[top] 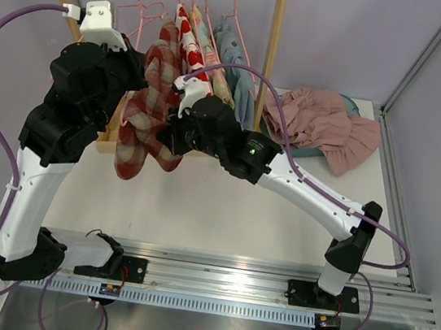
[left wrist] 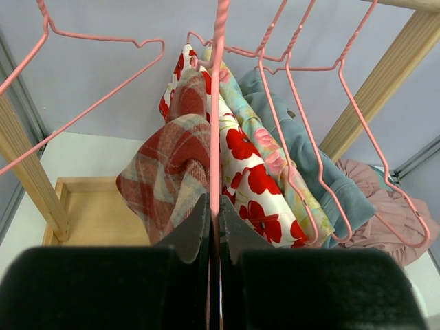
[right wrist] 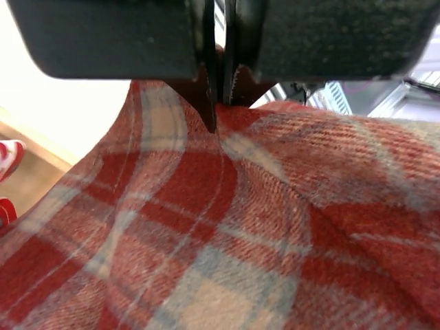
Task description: Remove the skirt from the hanger
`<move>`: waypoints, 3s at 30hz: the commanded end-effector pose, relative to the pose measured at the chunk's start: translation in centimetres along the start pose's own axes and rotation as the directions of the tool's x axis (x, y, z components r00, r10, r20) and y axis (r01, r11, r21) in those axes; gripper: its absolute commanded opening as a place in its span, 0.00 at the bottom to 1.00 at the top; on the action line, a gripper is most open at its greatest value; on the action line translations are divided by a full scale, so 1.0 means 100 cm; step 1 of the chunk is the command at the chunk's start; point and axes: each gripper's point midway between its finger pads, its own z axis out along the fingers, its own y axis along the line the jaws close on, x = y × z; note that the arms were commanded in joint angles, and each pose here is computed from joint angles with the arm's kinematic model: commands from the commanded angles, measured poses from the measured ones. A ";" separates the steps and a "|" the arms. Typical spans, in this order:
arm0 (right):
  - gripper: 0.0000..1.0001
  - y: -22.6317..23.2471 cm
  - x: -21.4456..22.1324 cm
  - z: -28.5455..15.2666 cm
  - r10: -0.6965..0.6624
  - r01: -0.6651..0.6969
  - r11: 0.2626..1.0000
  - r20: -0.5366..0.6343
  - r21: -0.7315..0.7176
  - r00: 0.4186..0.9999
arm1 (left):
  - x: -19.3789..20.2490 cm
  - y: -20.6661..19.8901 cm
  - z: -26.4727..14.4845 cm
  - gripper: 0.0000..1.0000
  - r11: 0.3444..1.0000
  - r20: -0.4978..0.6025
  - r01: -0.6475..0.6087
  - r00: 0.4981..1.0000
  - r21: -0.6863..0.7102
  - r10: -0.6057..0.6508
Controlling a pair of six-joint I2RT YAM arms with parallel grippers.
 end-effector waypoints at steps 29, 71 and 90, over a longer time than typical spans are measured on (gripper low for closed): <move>0.00 -0.114 -0.038 -0.166 -0.162 0.040 0.836 0.175 0.547 0.971 | -0.015 0.030 -0.032 0.00 0.997 0.107 -0.051 0.993 -0.059 0.057; 0.99 -0.401 0.091 -0.139 0.379 -0.474 0.586 0.294 0.658 0.877 | -0.036 0.026 0.039 0.00 0.986 0.071 -0.122 0.989 -0.115 0.130; 0.99 -0.327 0.114 -0.184 0.409 -0.476 0.688 0.250 0.548 0.878 | 0.034 0.071 0.152 0.00 0.981 -0.127 -0.051 0.991 -0.187 0.028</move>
